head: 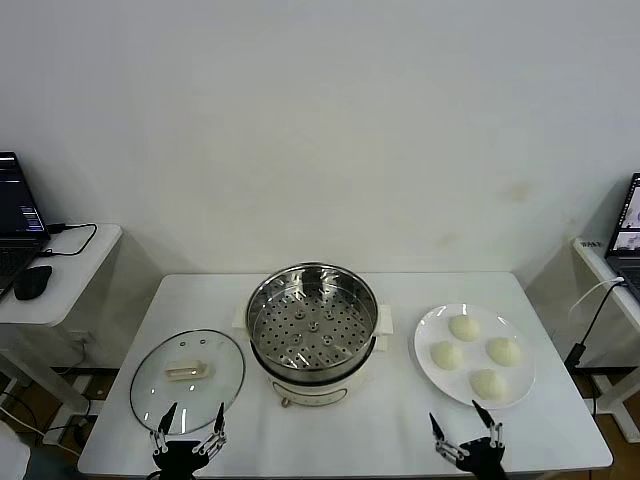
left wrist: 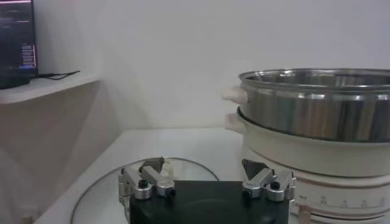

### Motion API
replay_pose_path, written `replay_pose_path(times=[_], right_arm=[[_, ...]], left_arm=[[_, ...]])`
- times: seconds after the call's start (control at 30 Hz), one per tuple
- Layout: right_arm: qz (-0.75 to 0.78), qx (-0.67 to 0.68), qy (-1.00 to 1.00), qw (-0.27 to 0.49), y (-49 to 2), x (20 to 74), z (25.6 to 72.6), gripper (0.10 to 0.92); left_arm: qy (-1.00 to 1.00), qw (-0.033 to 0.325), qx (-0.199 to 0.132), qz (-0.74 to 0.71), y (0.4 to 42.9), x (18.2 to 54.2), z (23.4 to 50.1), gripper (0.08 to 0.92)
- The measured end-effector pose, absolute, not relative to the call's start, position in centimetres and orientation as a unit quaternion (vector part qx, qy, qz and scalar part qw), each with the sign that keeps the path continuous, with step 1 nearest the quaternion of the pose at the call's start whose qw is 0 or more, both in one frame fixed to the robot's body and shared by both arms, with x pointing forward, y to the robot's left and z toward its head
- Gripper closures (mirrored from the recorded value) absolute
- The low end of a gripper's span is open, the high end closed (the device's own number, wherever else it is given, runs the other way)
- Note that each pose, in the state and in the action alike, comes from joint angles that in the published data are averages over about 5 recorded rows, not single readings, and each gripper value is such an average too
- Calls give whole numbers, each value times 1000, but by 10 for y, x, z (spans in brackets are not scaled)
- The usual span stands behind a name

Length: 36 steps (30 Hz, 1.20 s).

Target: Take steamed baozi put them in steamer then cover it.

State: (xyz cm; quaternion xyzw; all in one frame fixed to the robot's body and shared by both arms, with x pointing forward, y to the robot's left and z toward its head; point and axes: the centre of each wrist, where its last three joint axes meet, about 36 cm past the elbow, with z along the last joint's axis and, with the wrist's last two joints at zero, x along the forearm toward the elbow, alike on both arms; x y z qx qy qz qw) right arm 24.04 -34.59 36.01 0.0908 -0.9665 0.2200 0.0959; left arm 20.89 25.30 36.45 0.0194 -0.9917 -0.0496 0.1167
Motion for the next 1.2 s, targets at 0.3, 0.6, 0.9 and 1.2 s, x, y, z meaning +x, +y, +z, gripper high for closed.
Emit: replay_pose_path(times=[0.3, 0.6, 0.9, 1.2], right_arm=[[385, 128, -908, 109, -395, 307, 403, 200], [504, 209, -825, 151, -440, 400, 460, 200], [551, 309, -744, 216, -456, 487, 503, 200], [574, 384, -667, 278, -456, 552, 522, 200]], left_arm=[[-989, 112, 19, -94, 255, 221, 370, 177], [-986, 108, 39, -124, 255, 229, 369, 177], [-983, 99, 61, -145, 260, 236, 373, 177], [-981, 93, 66, -157, 261, 238, 373, 177]])
